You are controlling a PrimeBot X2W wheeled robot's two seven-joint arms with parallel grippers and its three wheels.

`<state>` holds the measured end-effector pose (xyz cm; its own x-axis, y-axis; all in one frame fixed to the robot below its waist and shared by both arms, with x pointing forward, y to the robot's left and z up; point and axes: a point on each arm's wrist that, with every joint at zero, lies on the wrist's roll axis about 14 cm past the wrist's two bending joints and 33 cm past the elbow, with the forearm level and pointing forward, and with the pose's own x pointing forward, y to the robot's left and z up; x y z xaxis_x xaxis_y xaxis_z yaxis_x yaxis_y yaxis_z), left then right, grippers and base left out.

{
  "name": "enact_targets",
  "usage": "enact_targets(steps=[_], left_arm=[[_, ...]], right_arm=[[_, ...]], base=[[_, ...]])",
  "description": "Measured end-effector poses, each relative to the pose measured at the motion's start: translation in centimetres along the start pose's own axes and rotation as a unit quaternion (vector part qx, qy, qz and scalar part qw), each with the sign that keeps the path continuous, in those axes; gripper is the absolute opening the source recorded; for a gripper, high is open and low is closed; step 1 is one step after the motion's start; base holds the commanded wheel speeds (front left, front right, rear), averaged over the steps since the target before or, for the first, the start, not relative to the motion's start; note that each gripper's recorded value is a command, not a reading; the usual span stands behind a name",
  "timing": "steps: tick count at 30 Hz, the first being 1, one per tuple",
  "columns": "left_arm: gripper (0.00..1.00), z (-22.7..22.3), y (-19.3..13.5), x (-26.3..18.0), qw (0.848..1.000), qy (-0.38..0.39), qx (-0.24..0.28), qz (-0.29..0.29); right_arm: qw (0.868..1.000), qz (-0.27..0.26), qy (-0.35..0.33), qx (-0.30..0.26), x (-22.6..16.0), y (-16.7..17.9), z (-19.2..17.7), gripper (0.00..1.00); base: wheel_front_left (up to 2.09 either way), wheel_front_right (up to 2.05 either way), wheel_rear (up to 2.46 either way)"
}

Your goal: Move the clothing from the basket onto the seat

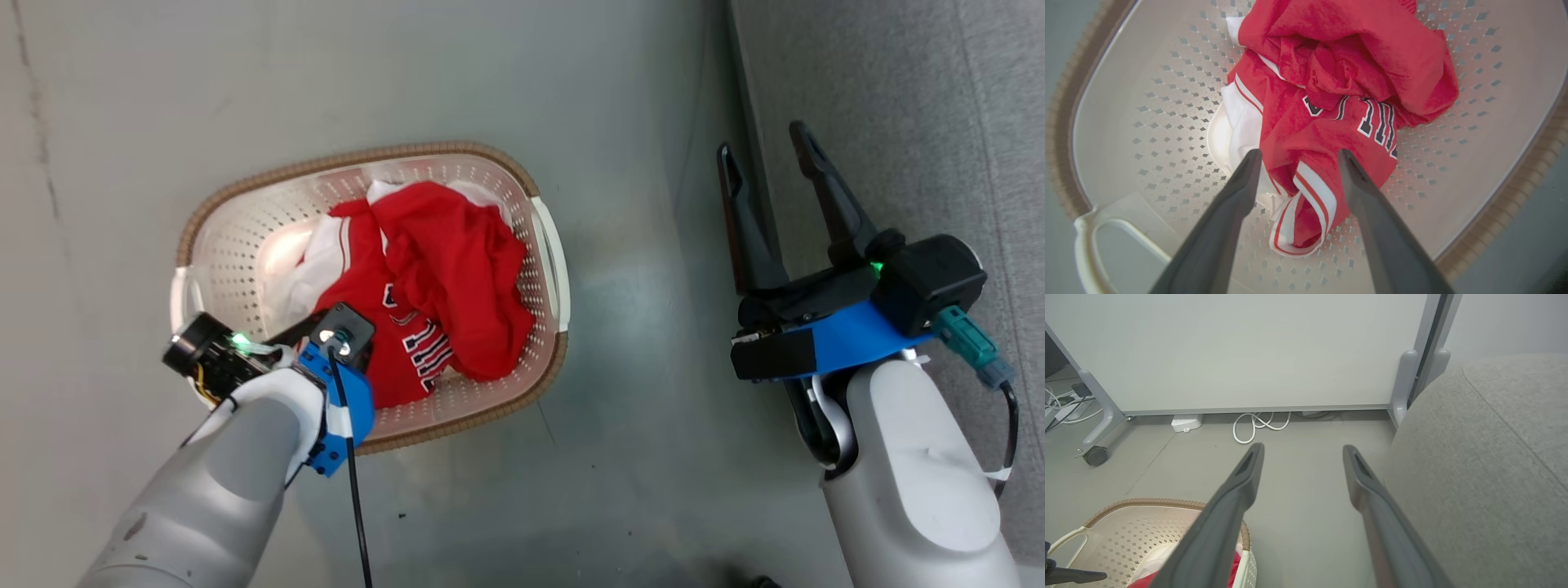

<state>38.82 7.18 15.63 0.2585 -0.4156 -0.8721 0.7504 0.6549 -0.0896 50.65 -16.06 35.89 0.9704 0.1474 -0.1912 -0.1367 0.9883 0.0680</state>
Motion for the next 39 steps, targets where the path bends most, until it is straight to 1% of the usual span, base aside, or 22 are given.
enact_targets(steps=[9,12,22,23,24,25,29,36,37,39], left_arm=[[1.0,-3.3,0.1,2.9,0.997,0.07,-0.003,-0.028],[1.0,-4.4,-0.1,3.7,0.995,0.096,0.006,-0.038],[1.0,-5.6,-0.4,5.8,0.992,0.113,0.008,-0.059],[0.89,-5.6,-0.5,5.9,0.992,0.114,0.008,-0.061],[0.41,-5.8,-0.6,6.0,0.991,0.115,0.012,-0.064],[0.0,-5.9,-0.7,6.1,0.991,0.117,0.014,-0.066],[0.0,-5.8,-0.9,6.2,0.99,0.118,0.023,-0.072],[0.0,-4.1,-0.8,5.7,0.993,0.092,0.012,-0.068],[0.0,-3.2,-1.0,5.5,0.995,0.077,0.003,-0.067],[0.0,-2.8,-1.2,5.3,0.995,0.072,-0.002,-0.066]], right_arm=[[1.0,-0.006,0.022,-0.007,1.4,-1.0,-3.0,1.0],[1.0,-0.007,0.028,-0.009,1.8,-1.2,-3.9,1.0],[0.999,-0.011,0.051,-0.009,2.2,-1.8,-6.6,1.0],[0.999,-0.011,0.053,-0.009,2.2,-1.8,-6.8,1.0],[0.998,-0.012,0.054,-0.009,2.2,-1.8,-6.9,1.0],[0.998,-0.012,0.055,-0.008,2.2,-1.9,-7.0,1.0],[0.998,-0.014,0.055,-0.009,2.1,-2.0,-6.9,1.0],[0.999,-0.018,0.045,-0.009,2.1,-2.2,-5.8,1.0],[0.999,-0.018,0.04,-0.008,2.1,-2.2,-5.3,1.0],[0.999,-0.018,0.037,-0.008,2.2,-2.1,-5.0,1.0]], base=[[0.0,0.0,0.0],[0.0,0.0,0.0],[0.0,0.0,0.0],[0.0,0.0,0.0],[0.0,0.0,0.0],[0.0,0.0,0.0],[0.0,0.0,0.0],[0.0,0.0,0.0],[0.0,0.0,0.0],[0.0,0.0,0.0]])
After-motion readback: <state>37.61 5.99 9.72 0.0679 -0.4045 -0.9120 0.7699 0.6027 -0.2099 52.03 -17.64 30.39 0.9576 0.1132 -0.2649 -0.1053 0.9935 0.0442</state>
